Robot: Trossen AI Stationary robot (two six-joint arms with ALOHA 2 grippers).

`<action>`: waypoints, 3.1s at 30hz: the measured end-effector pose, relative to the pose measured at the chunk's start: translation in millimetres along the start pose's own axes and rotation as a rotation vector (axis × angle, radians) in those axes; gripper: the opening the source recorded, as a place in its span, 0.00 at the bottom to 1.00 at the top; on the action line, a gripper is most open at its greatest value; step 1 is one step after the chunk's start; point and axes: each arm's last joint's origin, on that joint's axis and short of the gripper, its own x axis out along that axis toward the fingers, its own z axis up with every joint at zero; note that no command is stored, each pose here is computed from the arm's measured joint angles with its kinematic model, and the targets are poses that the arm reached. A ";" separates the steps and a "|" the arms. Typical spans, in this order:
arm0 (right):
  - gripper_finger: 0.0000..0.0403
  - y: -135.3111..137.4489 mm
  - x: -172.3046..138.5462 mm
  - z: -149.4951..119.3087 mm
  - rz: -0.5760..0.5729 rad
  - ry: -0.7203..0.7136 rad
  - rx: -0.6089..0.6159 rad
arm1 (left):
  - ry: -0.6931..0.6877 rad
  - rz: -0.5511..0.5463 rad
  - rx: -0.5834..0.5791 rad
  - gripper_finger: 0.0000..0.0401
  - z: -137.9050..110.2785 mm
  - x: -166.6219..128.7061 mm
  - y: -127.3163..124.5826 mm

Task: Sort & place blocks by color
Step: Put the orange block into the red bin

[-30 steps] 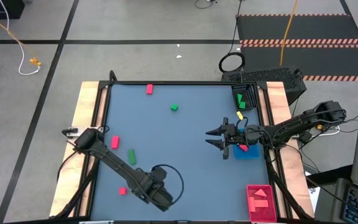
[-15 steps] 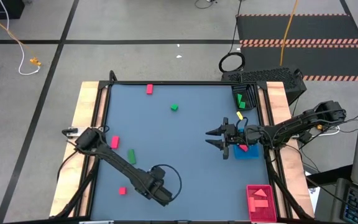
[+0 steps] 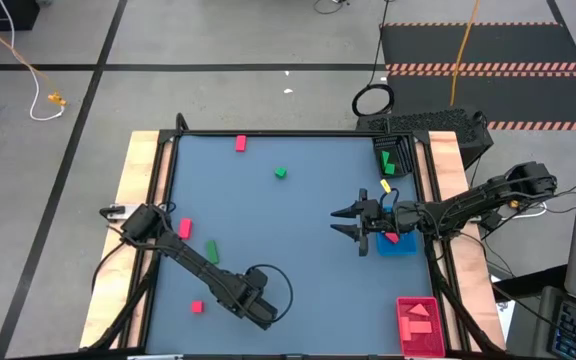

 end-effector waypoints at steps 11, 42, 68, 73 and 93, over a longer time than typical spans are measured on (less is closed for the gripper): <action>0.38 0.2 -0.1 0.0 0.001 0.000 -0.061 | -0.010 -0.099 0.118 0.32 22.6 -20.9 -0.8; 0.38 33.2 -12.8 17.3 0.361 -0.256 -0.479 | -1.255 -0.338 0.791 0.32 93.0 -195.7 0.1; 0.68 31.4 -2.4 12.4 0.174 -0.276 -0.324 | -1.149 -0.279 0.858 0.32 122.6 -135.5 -22.2; 0.79 33.2 -1.2 12.4 0.218 -0.303 -0.283 | -1.147 -0.282 0.860 0.32 122.1 -135.5 -22.4; 0.76 50.3 37.6 11.4 0.260 -0.332 -0.294 | -1.126 -0.289 0.840 0.35 121.1 -133.9 -21.9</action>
